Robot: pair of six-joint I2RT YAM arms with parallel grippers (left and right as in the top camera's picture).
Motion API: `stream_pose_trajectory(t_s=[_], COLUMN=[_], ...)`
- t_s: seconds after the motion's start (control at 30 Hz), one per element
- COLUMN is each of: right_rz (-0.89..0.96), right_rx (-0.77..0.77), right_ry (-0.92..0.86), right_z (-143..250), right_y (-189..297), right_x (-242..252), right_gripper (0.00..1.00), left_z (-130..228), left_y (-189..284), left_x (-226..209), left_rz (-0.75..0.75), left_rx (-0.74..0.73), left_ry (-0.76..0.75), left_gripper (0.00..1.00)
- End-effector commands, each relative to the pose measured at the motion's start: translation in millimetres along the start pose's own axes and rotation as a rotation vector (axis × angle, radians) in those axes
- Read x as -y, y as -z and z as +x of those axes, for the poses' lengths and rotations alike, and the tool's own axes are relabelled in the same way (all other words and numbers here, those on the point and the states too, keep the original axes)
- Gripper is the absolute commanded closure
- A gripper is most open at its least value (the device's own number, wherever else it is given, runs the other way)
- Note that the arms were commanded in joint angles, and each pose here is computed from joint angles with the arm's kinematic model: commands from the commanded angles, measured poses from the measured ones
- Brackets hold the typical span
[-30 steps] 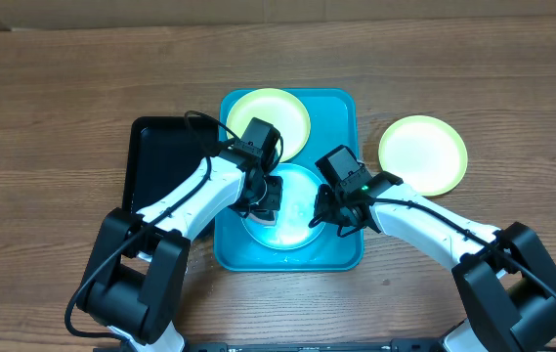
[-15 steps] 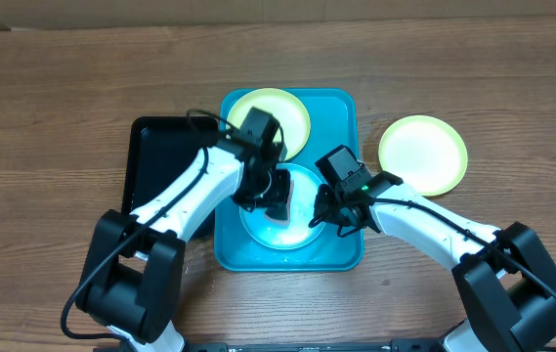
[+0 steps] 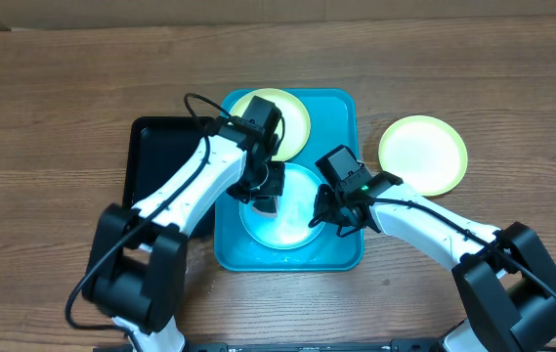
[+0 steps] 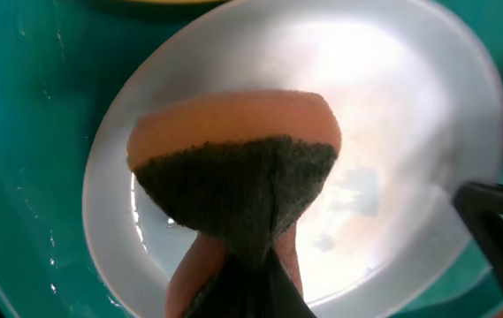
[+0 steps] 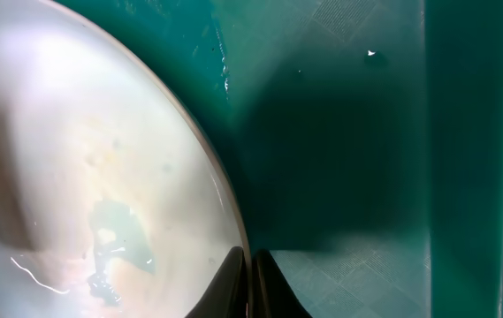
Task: Clean dirty plates on tray and stack at the side
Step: 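Scrub the pale blue plate surface with the sponge, left gripper, then carry the sponge left and lower it into the black tray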
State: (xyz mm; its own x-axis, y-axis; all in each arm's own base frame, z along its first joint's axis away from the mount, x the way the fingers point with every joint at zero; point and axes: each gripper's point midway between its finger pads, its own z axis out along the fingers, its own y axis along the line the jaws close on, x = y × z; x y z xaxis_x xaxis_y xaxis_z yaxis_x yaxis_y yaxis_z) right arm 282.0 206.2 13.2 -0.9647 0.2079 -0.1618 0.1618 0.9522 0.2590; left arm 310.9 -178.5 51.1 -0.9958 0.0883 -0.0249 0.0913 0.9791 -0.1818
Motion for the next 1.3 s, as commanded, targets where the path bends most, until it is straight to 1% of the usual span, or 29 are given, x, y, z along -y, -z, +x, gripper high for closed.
stream_pose_trajectory(t_s=[0.0, 0.17, 0.33, 0.5, 0.57, 0.7, 0.8, 0.93, 1.1, 1.2, 1.27], right_rz=[-0.016, -0.017, -0.017, -0.016, -0.016, -0.016, -0.015, -0.013, -0.013, -0.013, -0.013], right_rx=[0.018, 0.018, 0.018, 0.018, 0.018, 0.017, 0.017, 0.016, 0.016, 0.016, 0.016], right_ry=[0.003, 0.003, 0.003, 0.003, 0.003, 0.003, 0.003, 0.003, 0.003, 0.003, 0.003], right_z=[-4, -4, -4, -4, -4, -4, -4, -4, -4, -4, -4], right_y=[4, 4, 4, 4, 4, 4, 4, 4, 4, 4, 4], right_x=[-6, -6, -6, -6, -5, -5, -5, -5, -5, -5, -5], right_gripper=[0.96, 0.96, 0.96, 0.96, 0.96, 0.96, 0.96, 0.96, 0.96, 0.96, 0.96], left_z=[6, 15, 26, 15, 6, -10, -19, -24, -21, -13, -7], left_y=[-24, -49, -58, -37, -25, 1, 19, 38, 55, 63, 67], left_x=[-9, -7, 17, 51, 60, 67, 62, 41, -2, -35, -50], left_rz=[-0.039, -0.037, 0.097, 0.288, 0.316, 0.322, 0.266, 0.124, -0.099, -0.244, -0.304], left_rx=[-0.06, -0.13, -0.199, -0.193, -0.175, -0.125, -0.088, -0.037, -0.007, -0.03, -0.049], left_ry=[-0.012, 0.001, -0.021, -0.074, -0.089, -0.111, -0.117, -0.119, -0.097, -0.028, 0.017], left_gripper=[0.96, 0.96, 0.96, 0.96, 0.96, 0.96, 0.96, 0.96, 0.96, 0.96, 0.96])
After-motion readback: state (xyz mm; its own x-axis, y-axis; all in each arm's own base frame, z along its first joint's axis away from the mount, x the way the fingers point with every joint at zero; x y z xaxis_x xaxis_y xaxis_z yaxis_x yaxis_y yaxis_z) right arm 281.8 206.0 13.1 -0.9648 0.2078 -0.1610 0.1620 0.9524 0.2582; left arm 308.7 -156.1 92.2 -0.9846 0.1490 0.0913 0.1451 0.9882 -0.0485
